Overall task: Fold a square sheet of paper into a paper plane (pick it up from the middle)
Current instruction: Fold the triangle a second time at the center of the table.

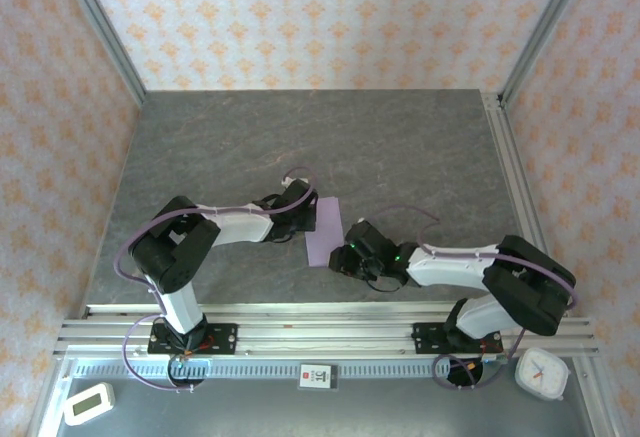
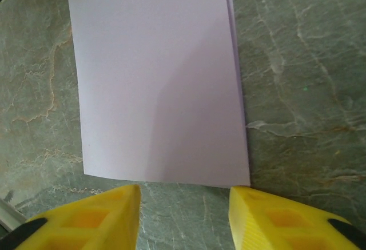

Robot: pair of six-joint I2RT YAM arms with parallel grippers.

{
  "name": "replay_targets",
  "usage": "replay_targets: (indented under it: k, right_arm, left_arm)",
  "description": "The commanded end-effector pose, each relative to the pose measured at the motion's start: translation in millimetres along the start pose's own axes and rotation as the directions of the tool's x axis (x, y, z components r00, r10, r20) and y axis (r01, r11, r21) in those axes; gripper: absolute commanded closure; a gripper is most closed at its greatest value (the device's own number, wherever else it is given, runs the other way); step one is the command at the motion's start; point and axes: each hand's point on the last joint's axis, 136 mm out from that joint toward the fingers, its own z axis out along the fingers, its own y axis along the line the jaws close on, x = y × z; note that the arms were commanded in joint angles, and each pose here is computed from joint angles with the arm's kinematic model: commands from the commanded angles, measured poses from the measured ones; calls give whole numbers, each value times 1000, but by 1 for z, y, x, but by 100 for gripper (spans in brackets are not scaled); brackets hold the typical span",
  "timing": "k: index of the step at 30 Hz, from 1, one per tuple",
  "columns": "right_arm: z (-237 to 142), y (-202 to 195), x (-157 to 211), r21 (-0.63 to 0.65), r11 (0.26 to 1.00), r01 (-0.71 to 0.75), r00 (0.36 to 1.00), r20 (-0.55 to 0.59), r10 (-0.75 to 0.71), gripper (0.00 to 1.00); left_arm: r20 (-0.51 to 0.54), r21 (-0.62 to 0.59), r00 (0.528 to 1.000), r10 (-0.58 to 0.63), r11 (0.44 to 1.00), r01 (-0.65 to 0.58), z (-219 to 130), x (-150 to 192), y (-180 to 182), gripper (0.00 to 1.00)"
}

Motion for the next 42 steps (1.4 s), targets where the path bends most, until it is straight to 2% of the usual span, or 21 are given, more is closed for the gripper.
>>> replay_targets:
  k: [1,11,25,42]
  right_arm:
    - [2,11,-16,-18,1000,19,998,53,-18,53]
    - [-12,6,-36,-28,1000,-9,995,101,12,54]
    - [-12,6,-39,-87,995,-46,994,95,54,54]
    - [-11,12,-46,-177,982,-71,991,101,90,59]
  left_arm:
    - [-138,-85,990,1,996,-13,10,44,30,96]
    - [-144,-84,990,-1,996,-11,11,47,32,99]
    - [-146,-89,989,-3,996,-10,9,48,35,100]
    - [-143,-80,990,1,997,-13,7,44,31,100]
